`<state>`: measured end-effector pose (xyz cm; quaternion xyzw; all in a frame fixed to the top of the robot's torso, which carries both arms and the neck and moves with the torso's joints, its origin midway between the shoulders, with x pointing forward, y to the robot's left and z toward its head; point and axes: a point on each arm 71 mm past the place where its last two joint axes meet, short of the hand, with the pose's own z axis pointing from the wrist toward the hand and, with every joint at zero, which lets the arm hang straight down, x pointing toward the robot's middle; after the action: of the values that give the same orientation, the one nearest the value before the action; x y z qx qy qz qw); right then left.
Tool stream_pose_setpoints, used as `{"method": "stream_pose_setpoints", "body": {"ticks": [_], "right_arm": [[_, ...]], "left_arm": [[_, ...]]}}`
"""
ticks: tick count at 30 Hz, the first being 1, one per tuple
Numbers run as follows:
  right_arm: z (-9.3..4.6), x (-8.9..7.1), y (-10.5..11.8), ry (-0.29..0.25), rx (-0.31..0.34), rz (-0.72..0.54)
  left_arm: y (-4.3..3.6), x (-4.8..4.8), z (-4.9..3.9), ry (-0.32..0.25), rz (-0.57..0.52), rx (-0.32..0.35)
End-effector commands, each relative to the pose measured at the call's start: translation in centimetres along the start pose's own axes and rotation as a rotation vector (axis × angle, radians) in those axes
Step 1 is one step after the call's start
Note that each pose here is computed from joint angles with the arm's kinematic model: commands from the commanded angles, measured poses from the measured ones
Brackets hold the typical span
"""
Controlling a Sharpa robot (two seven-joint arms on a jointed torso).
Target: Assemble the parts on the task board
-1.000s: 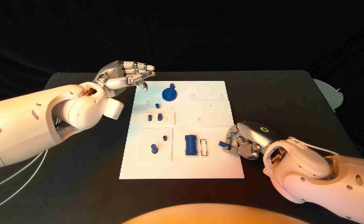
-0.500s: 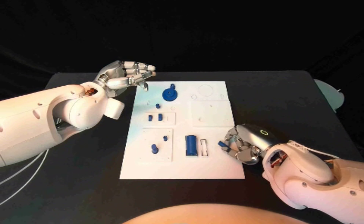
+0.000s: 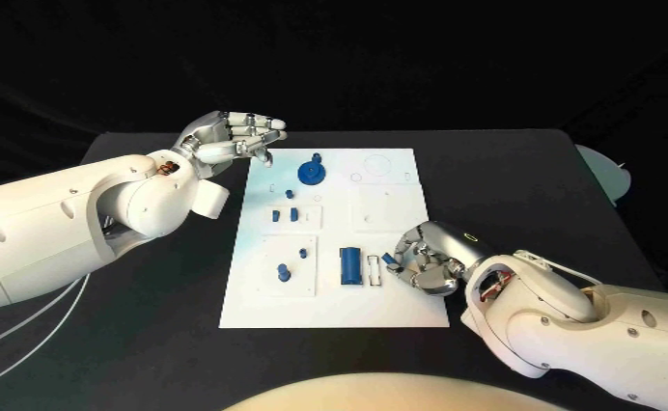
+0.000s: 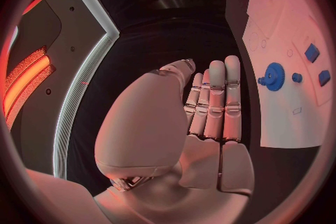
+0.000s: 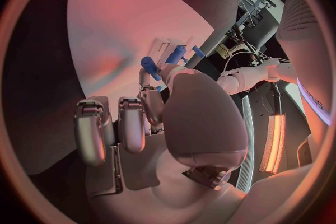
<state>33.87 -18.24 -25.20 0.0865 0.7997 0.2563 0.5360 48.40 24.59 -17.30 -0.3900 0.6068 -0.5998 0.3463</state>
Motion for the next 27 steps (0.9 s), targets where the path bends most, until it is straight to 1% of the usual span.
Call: {"method": "stream_pose_setpoints", "body": {"ticks": [1,5,10,17,27], "right_arm": [[0.3,0.6,0.0,0.055,0.022,0.059],[0.8,1.3,0.1,0.091,0.032,0.066],[1.3,2.0,0.2,0.112,0.044,0.073],[1.7,2.4,0.4,0.108,0.047,0.074],[1.9,2.5,0.7,0.104,0.035,0.066]], "left_arm": [[-0.10,0.36,0.07,0.020,-0.011,0.007],[-0.10,0.42,0.08,0.022,-0.012,0.007],[-0.10,0.45,0.09,0.023,-0.012,0.007],[-0.09,0.48,0.09,0.025,-0.013,0.005],[-0.08,0.46,0.08,0.025,-0.013,0.003]]}}
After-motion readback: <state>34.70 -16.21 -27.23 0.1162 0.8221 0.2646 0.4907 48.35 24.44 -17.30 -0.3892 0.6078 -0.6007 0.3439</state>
